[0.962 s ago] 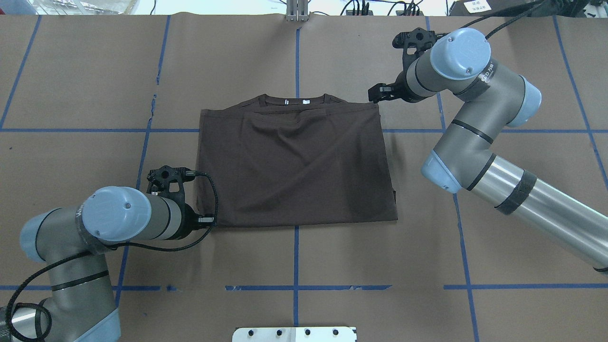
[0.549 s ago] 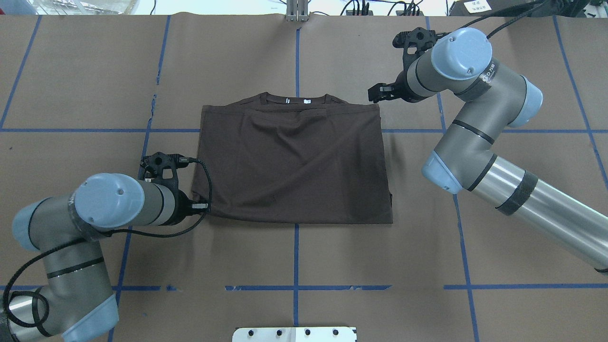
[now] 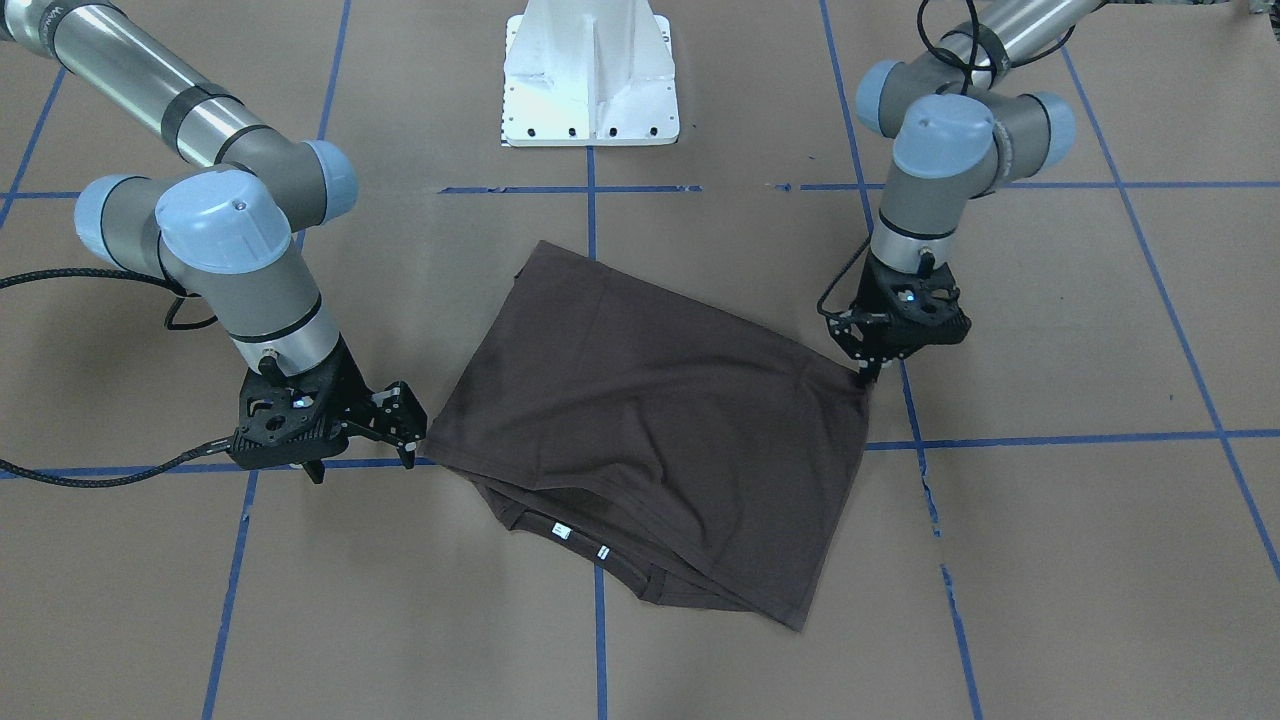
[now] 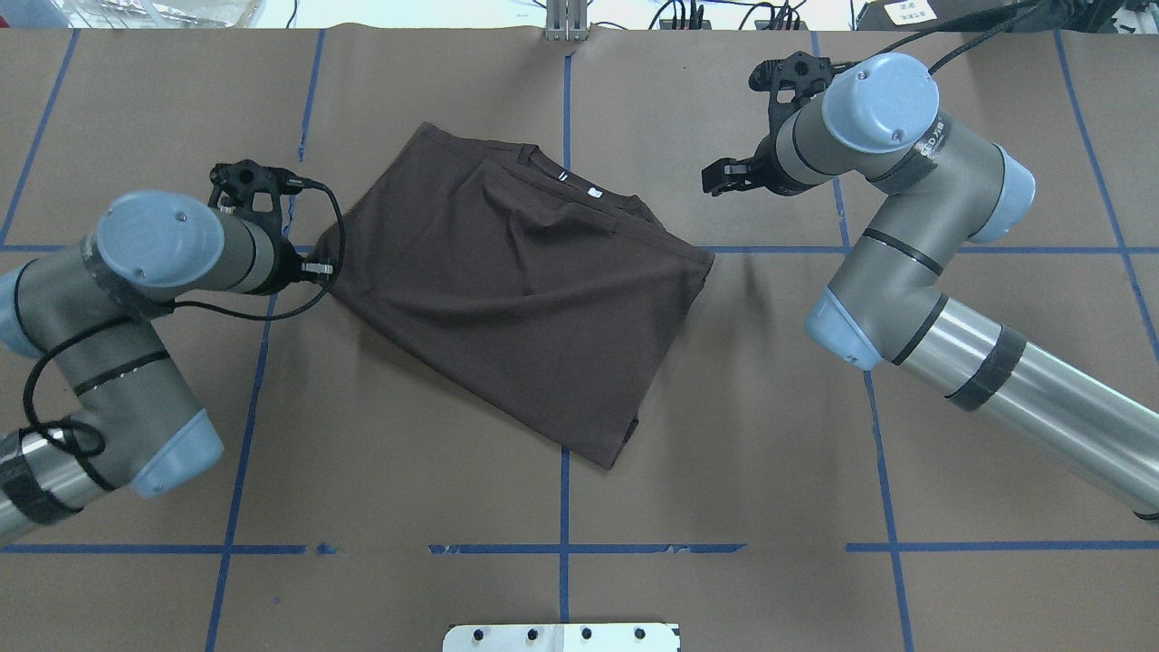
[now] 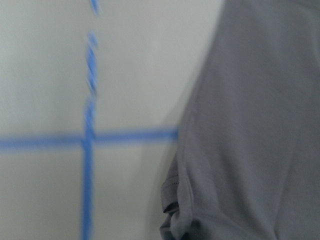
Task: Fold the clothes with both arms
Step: 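Grasp the folded shirt's side with the left gripper and drag it away from the robot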
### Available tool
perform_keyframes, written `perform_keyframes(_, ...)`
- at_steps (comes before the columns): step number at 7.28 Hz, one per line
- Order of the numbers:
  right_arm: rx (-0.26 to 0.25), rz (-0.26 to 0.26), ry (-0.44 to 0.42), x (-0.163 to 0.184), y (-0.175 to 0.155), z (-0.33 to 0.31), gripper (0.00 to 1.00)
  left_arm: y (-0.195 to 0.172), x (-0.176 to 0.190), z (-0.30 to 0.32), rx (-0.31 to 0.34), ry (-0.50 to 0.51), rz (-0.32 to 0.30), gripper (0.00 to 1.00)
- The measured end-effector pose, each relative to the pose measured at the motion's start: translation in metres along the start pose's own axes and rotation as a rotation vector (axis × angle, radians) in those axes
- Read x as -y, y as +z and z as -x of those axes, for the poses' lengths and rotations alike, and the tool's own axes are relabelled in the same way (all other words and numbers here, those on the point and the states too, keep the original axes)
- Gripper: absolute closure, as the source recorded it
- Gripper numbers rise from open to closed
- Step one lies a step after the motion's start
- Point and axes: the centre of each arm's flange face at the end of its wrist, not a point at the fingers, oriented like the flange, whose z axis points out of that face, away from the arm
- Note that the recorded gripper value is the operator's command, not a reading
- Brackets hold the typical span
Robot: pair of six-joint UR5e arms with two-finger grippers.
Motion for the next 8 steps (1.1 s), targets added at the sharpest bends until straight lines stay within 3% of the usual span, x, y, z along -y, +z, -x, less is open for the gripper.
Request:
perform_keyframes(4, 0.007, -0.005, 0.0, 0.001, -0.007, 0.003, 0.0, 0.074, 0.159, 0.024, 0.047, 0.003, -0.125, 1.0)
perform_keyframes(5, 0.009, -0.007, 0.0, 0.001, -0.009, 0.004, 0.0, 0.082, 0.18, 0.022, 0.045, -0.001, -0.142, 0.01)
perform_keyframes(8, 0.031, 0.0, 0.054, -0.005, -0.009, 0.029, 0.01, 0.071, 0.191, 0.028, 0.003, 0.056, -0.18, 0.0)
